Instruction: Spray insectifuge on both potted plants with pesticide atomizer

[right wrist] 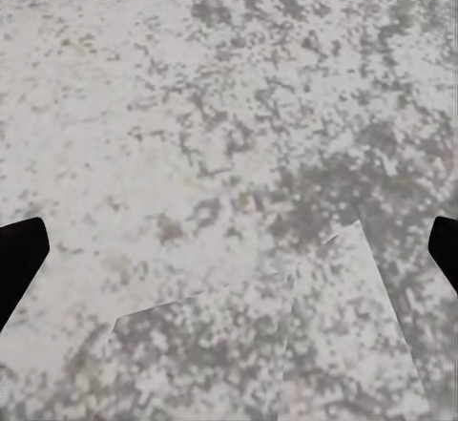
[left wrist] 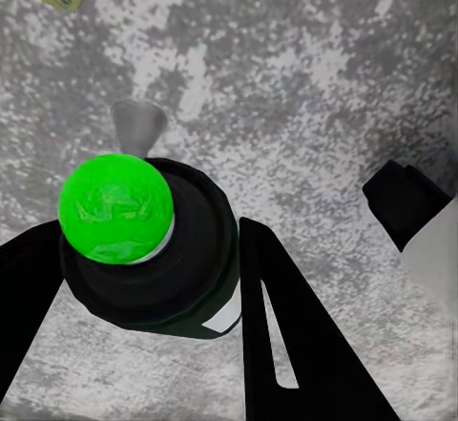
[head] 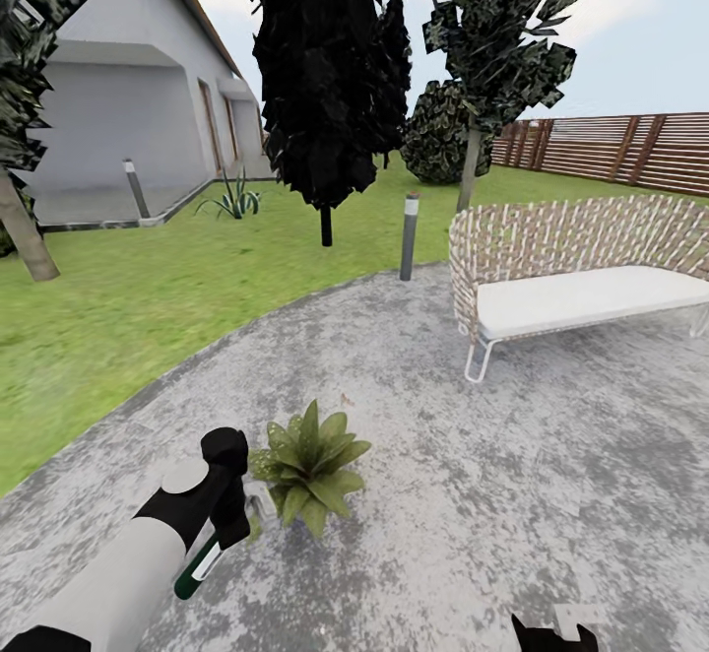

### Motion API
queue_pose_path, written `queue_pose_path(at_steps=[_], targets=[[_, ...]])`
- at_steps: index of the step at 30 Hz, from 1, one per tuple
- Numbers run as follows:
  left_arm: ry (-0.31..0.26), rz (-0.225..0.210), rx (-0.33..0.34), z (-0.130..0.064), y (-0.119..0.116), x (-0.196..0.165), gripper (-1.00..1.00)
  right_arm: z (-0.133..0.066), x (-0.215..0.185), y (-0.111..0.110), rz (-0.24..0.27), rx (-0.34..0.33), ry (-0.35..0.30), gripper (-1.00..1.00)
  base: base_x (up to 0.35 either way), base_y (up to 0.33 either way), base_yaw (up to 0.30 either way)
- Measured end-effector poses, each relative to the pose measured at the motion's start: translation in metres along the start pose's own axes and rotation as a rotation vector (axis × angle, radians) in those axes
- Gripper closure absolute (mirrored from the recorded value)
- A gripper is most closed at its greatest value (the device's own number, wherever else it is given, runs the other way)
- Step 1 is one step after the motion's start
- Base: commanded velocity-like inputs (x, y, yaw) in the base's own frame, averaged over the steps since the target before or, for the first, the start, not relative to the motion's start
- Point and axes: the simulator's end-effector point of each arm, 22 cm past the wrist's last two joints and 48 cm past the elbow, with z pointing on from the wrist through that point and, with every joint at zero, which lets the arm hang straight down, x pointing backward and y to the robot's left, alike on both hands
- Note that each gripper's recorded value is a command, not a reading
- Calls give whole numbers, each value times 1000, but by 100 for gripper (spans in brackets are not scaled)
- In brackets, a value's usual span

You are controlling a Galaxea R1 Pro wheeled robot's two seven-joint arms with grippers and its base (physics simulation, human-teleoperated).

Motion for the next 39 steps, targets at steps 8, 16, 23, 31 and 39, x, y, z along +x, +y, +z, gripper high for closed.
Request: queue_pose_path(at_steps=[8, 16, 23, 31, 39], targets=[[0, 2, 0, 0, -1, -1, 100, 0, 1, 1, 0, -2, 2, -100, 0, 0, 238], [-2, 1, 1, 0, -1, -1, 100, 0, 1, 1, 0, -1, 2, -100, 24, -99, 97], [-8, -2, -1, -2, 0, -2, 100, 0, 1, 1, 0, -1, 1, -100, 157, -233, 271], [-10, 14, 21, 4, -14, -9, 100, -1, 0, -6, -3, 7, 0, -100, 181, -140, 115], [-21, -7, 8, 30, -26, -5, 100, 0, 0, -4, -3, 5, 0, -100, 3, -2, 0]])
